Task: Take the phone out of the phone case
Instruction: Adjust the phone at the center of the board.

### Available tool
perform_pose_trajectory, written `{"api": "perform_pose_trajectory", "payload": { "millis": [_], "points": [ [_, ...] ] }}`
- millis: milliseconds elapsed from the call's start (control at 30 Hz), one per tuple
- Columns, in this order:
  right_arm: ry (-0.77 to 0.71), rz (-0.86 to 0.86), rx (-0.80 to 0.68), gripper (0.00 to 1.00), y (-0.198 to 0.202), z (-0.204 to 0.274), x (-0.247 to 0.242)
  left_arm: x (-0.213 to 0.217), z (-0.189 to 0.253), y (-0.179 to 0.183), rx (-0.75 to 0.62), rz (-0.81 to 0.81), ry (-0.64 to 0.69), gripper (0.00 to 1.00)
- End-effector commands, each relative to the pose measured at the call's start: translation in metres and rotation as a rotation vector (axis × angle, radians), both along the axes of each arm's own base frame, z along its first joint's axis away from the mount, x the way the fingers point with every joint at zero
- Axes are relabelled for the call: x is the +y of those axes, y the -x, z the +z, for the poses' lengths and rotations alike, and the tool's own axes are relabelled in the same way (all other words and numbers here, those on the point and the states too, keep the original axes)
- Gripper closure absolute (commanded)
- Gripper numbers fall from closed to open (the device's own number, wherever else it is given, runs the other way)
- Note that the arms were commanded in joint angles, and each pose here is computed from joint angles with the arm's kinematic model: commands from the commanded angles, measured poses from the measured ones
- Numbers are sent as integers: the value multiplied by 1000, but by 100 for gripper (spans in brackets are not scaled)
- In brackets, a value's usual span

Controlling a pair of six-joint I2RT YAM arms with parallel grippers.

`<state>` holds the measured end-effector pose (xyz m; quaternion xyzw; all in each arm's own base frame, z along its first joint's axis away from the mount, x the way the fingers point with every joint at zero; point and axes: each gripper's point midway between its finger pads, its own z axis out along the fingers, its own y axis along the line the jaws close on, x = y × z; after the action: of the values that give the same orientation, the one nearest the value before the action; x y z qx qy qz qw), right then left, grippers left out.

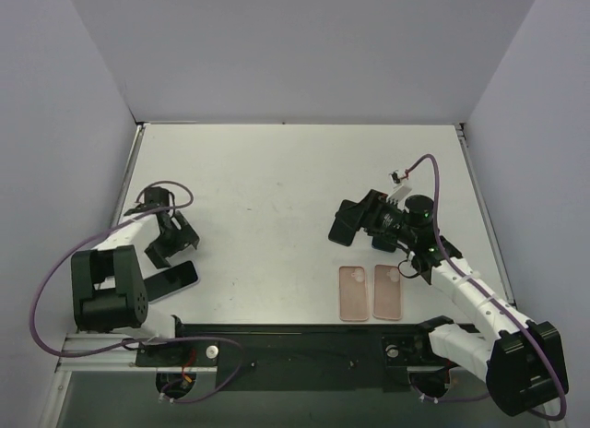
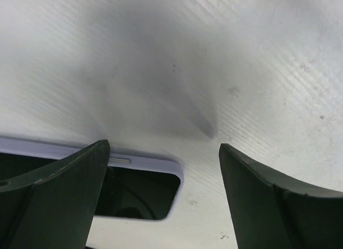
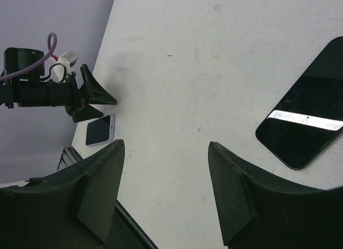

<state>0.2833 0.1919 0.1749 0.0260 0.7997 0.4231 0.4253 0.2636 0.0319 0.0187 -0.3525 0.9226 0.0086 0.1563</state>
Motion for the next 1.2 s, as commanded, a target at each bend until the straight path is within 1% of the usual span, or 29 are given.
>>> {"api": "perform_pose_trajectory", "payload": {
  "millis": [0, 33, 67, 100, 133, 167, 200, 233, 267, 300, 333, 367, 400, 433, 467, 533, 567, 600, 633, 700, 733, 833, 867, 1000, 1033, 1167],
  "points": [
    [-30, 10, -74, 42, -2, 18, 1, 7, 21, 8, 76, 33, -143, 11],
    [-28, 9, -78, 42, -2, 18, 0, 0, 26, 9, 53, 36, -153, 12],
    [-27, 8, -81, 42, -2, 19, 0, 3, 43, 8, -32, 70, -192, 12],
    [-27, 10, -79, 42, -2, 19, 0, 0, 56, 11, -127, 135, -175, 12],
    [-26, 7, -78, 42, -2, 18, 0, 2, 60, 15, -165, 175, -171, 12],
    [-26, 7, -78, 42, -2, 18, 0, 5, 67, 26, -237, 285, -157, 12],
    [-28, 6, -76, 42, -2, 18, 0, 16, 71, 36, -265, 363, -182, 16],
    [-29, 7, -73, 42, -2, 17, 0, 20, 69, 52, -281, 473, -163, 20],
    [-31, 6, -70, 41, -2, 16, 0, 32, 69, 63, -291, 565, -163, 30],
    [-35, 5, -68, 42, -3, 16, 0, 36, 67, 76, -288, 631, -155, 39],
    [-40, 10, -70, 42, -2, 18, 1, 43, 66, 83, -286, 676, -161, 43],
    [-44, 8, -74, 41, -3, 19, 1, 52, 69, 92, -266, 703, -227, 48],
    [-46, 9, -70, 42, -2, 18, 1, 56, 78, 87, -277, 692, -248, 52],
    [-49, 10, -73, 41, -2, 19, 1, 65, 77, 90, -228, 683, -309, 53],
    [-50, 10, -74, 42, -1, 19, 1, 73, 83, 91, -208, 699, -333, 55],
    [-53, 8, -75, 42, -1, 20, 1, 91, 70, 92, -116, 710, -331, 63],
    [-55, 9, -77, 42, -1, 21, 1, 92, 58, 96, -50, 732, -293, 74],
    [-55, 8, -80, 42, -1, 22, 0, 100, 51, 105, -6, 790, -279, 80],
    [-56, 6, -87, 42, -1, 24, 0, 99, 42, 105, 23, 788, -251, 86],
    [-57, 6, -86, 42, -1, 24, 0, 102, 28, 113, 60, 828, -233, 88],
    [-58, 6, -89, 42, -1, 24, 0, 104, 20, 114, 49, 841, -225, 87],
    [-65, 6, -91, 42, -1, 25, -1, 95, -1, 119, 93, 869, -178, 88],
    [-66, 3, -90, 42, -1, 24, -1, 89, -10, 124, 133, 881, -159, 90],
    [-73, 3, -91, 42, -2, 26, -1, 74, -27, 128, 184, 898, -93, 99],
    [-73, 4, -90, 42, -2, 25, -1, 69, -29, 124, 183, 880, -66, 100],
    [-74, 0, -96, 42, -1, 26, -3, 39, -35, 112, 206, 815, 8, 100]
  ]
}}
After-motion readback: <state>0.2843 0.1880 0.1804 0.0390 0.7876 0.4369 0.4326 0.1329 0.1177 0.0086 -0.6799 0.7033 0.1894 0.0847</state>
